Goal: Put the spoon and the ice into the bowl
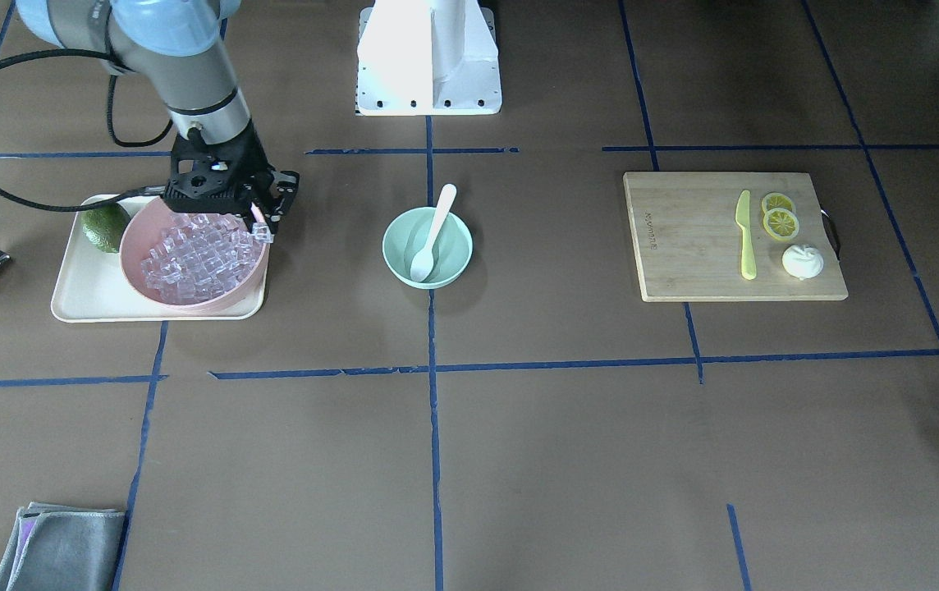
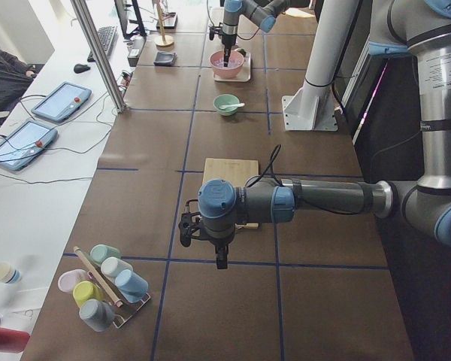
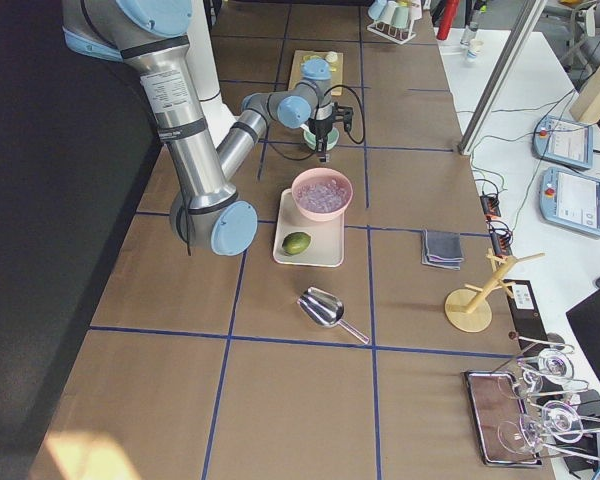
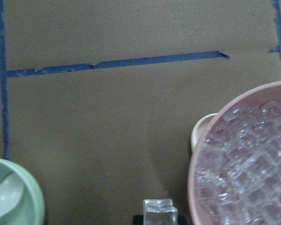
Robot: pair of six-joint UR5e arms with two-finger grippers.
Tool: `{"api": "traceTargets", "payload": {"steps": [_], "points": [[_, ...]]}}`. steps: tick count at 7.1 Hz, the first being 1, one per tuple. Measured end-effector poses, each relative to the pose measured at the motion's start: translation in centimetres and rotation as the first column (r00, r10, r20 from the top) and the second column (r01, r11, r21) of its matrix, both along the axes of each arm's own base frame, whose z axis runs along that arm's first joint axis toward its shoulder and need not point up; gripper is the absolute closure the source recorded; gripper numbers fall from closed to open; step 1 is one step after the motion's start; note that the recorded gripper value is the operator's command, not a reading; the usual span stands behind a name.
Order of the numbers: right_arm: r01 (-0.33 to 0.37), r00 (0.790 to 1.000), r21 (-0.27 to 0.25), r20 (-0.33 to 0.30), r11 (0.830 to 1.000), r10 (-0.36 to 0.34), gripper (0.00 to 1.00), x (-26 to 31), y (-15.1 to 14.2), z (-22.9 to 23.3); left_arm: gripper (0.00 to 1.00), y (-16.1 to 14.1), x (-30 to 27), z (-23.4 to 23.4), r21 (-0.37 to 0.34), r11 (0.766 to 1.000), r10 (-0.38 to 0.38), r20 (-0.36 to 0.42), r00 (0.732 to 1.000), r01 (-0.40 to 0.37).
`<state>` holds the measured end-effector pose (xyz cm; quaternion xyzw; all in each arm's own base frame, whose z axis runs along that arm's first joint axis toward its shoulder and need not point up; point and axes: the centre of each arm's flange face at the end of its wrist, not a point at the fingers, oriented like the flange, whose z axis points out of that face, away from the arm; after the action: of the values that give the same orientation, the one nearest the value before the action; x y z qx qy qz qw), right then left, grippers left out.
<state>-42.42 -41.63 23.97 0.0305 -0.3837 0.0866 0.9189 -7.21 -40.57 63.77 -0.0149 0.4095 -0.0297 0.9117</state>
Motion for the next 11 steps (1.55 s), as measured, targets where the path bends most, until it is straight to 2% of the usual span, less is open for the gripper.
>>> {"api": "traceTargets", "payload": {"steps": [2, 4, 6, 8, 9, 10, 11], "points": [[-0.111, 0.994, -0.081, 0.003, 0.991, 0.112, 0.97, -6.2, 0.4, -4.5, 0.00, 0.0, 0.0, -0.1, 0.000, 1.000, -0.001, -0.002, 1.000, 0.001], [-0.205, 0.979, -0.139, -0.029, 0.969, 0.203, 0.96, -12.7, 0.0, -7.2, 0.00, -0.1, 0.0, -0.5, 0.005, 1.000, -0.001, -0.002, 1.000, 0.001], [-0.249, 0.968, -0.151, -0.061, 0.957, 0.242, 0.94, -16.2, 0.1, -8.0, 0.00, -0.1, 0.0, -0.7, 0.008, 1.000, -0.001, -0.002, 1.000, 0.001], [-0.249, 0.968, -0.147, -0.057, 0.957, 0.244, 0.88, -17.7, 0.3, -7.9, 0.00, -0.2, 0.1, -0.8, 0.010, 1.000, -0.001, -0.002, 1.000, 0.001], [-0.243, 0.970, -0.144, -0.044, 0.959, 0.239, 0.75, -18.3, 0.5, -7.7, 0.00, -0.2, 0.1, -0.9, 0.011, 1.000, -0.001, -0.002, 1.000, 0.001], [-0.242, 0.970, -0.147, -0.040, 0.959, 0.239, 0.41, -18.8, 0.8, -7.5, 0.00, -0.2, 0.1, -0.9, 0.010, 1.000, -0.001, -0.002, 1.000, 0.001], [-0.245, 0.970, -0.154, -0.041, 0.957, 0.241, 0.16, -19.1, 1.0, -7.2, 0.00, -0.2, 0.1, -0.8, 0.010, 1.000, -0.001, -0.002, 1.000, 0.001]]}}
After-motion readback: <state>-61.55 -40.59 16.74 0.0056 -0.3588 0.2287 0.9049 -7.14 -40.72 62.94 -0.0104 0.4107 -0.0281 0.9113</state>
